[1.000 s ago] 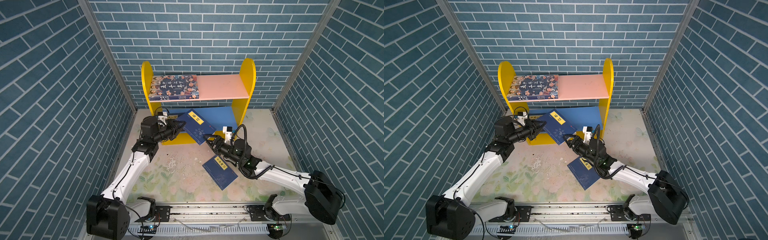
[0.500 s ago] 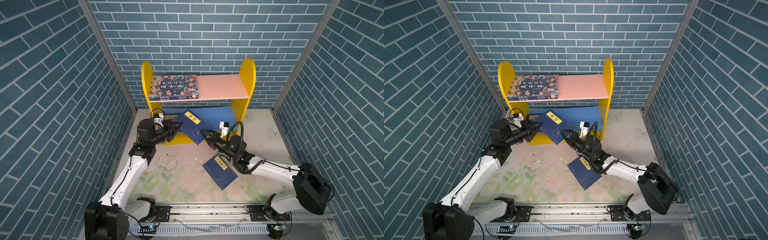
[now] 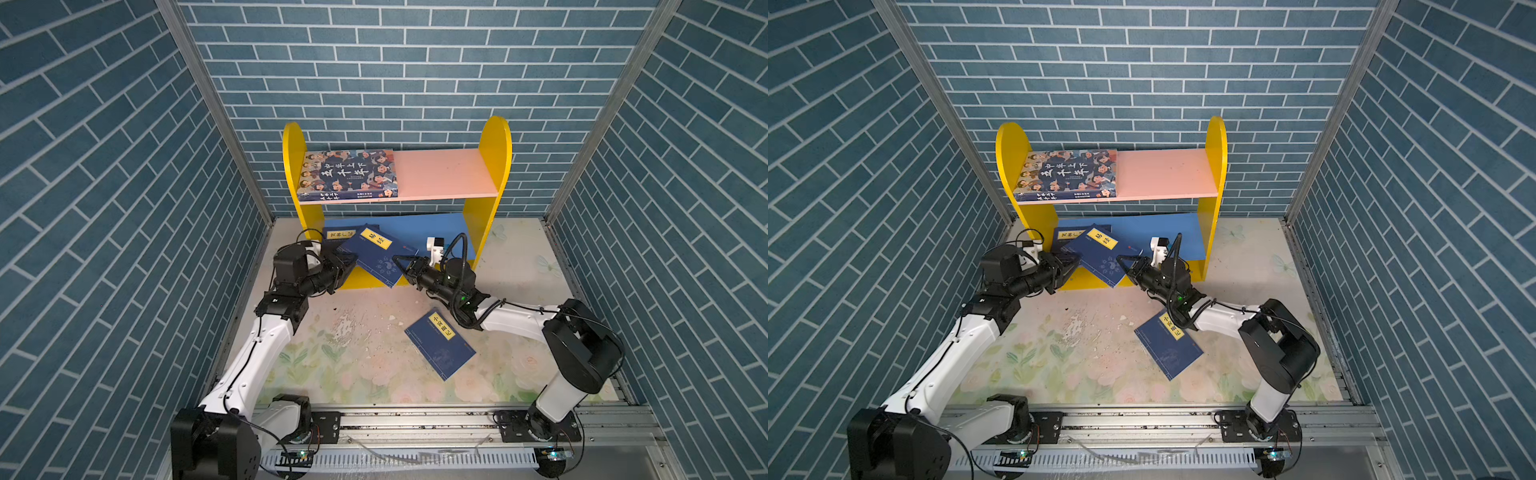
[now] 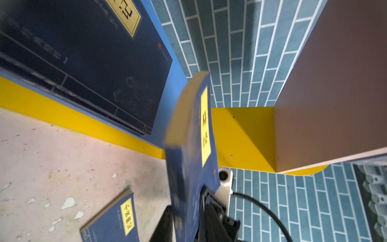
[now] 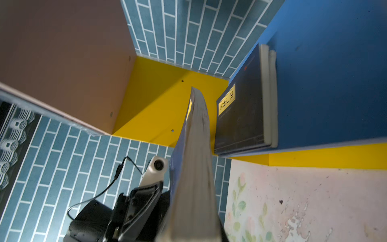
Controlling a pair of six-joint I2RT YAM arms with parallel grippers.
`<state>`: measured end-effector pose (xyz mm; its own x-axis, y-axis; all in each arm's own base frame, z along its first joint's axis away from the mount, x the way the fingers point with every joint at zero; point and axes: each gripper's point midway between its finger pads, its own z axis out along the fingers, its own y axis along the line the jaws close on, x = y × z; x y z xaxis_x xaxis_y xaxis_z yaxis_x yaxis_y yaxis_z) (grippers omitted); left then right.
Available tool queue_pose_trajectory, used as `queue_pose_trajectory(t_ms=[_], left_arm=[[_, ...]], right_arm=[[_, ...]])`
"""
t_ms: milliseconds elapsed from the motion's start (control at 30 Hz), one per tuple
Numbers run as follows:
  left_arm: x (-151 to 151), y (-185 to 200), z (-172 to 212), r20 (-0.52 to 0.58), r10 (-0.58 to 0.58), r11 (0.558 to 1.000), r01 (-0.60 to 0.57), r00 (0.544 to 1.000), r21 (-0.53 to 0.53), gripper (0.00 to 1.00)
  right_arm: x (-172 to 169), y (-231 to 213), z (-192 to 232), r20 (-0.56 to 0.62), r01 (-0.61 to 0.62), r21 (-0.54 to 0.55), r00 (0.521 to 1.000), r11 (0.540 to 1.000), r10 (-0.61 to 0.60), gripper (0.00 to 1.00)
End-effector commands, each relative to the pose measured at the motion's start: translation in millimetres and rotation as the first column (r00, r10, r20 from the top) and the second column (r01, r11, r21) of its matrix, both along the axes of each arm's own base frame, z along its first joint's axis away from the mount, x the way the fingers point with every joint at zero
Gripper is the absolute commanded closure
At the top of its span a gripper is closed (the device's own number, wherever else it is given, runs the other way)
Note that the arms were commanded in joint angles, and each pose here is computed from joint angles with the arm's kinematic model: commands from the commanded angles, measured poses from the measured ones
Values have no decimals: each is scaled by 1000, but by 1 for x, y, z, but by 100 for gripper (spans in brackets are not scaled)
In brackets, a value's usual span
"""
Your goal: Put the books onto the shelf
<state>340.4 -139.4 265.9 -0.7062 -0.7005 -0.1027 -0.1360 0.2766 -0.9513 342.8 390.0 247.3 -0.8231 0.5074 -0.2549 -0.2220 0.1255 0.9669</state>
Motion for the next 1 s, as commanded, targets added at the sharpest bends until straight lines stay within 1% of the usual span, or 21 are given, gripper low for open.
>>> queue_pose_trajectory(t_ms=[0, 133, 300, 433, 700, 900, 967], left_arm=[[-3, 1, -2, 6, -18, 1000, 18, 1000, 10, 62], [-1, 1, -7, -7, -15, 1000, 15, 1000, 15, 56], [5, 1, -7, -2, -18, 1000, 18, 1000, 10, 54], [9, -1, -10, 12, -39, 999, 39, 999, 19, 53], [23, -8, 5, 115, -59, 998, 63, 992, -30, 44], [34, -10, -1, 108, -58, 997, 64, 992, -47, 44], [37, -10, 2, 111, -53, 996, 59, 992, -59, 47]], right_arm=[[9, 5, 36, 78, -62, 104, 995, 993, 54, 100], [20, 12, 39, 79, -105, 94, 992, 990, 98, 100], [26, 26, 36, 61, -185, 50, 981, 982, 182, 100], [28, 34, 34, 54, -231, 55, 972, 971, 228, 100], [25, 40, 41, 57, -281, 67, 959, 957, 278, 99], [25, 45, 47, 50, -310, 85, 950, 947, 307, 99], [23, 45, 46, 47, -319, 85, 948, 944, 316, 99]])
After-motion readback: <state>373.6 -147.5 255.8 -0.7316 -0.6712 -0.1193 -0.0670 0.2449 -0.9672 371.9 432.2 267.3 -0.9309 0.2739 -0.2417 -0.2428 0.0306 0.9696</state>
